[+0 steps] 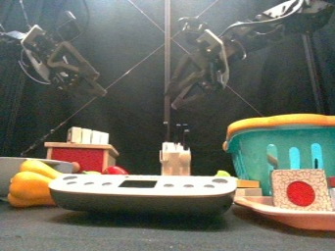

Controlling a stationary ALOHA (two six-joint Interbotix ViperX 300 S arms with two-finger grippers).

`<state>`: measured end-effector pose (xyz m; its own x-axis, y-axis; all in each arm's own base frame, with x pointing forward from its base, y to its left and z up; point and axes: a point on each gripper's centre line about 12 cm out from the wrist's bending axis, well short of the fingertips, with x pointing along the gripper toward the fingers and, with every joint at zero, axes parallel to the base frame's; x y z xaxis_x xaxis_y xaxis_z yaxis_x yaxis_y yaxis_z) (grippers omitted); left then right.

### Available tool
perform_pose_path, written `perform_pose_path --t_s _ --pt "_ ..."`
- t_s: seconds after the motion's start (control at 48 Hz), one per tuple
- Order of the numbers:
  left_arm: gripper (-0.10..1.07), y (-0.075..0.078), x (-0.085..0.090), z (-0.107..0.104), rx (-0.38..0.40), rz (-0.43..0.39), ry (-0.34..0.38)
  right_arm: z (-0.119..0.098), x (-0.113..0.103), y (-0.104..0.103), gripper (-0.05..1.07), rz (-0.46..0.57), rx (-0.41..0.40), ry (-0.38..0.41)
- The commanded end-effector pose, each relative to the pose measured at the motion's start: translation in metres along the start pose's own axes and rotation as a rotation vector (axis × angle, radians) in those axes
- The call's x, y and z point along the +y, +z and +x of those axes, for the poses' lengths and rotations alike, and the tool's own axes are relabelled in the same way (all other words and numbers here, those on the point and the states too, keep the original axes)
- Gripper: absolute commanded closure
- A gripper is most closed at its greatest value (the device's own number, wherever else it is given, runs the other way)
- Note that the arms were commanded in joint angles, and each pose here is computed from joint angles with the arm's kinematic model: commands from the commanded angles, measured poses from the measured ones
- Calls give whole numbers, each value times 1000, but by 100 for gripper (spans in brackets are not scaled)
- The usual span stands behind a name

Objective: Grab apple

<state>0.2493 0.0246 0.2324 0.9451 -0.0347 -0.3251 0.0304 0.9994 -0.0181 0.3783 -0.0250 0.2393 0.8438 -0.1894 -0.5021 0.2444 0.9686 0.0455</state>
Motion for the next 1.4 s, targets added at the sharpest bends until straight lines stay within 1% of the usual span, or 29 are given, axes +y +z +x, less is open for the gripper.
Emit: perform_pose_path --t_s 0.0,0.083,0.188,0.292,0.438,0.625,0.771,0.896,1.042,1.167,1.25,1.375 --pt "2 14 2 12 -7 -16 -3 -24 -3 10 12 -56 -66 13" --pt "2 16 1 25 13 -26 -13 -40 -6 13 12 -83 -101 12" --pt "2 16 5 39 45 -29 -1 -64 -9 18 12 -79 -154 25" --pt "2 10 11 48 94 -34 34 -80 -11 7 12 -80 -164 45" --pt "1 0 18 61 165 -46 82 -88 -15 -9 12 -60 -148 52" --pt "1 -14 19 80 251 -39 104 -91 -17 -15 12 -54 -144 54" --pt "1 -23 24 89 297 -37 126 -90 -19 -18 12 -53 -135 49" --pt "1 -31 21 94 324 -37 119 -90 -19 -22 12 -53 -127 46" --pt "1 -41 14 101 368 -21 103 -90 -20 -24 12 -54 -123 46" --pt "1 -53 12 106 421 0 117 -89 -19 -24 12 -55 -121 47" --pt "1 -57 11 107 444 26 123 -89 -20 -26 12 -57 -117 45" --pt "1 -59 10 108 456 47 127 -88 -20 -26 12 -59 -114 45"
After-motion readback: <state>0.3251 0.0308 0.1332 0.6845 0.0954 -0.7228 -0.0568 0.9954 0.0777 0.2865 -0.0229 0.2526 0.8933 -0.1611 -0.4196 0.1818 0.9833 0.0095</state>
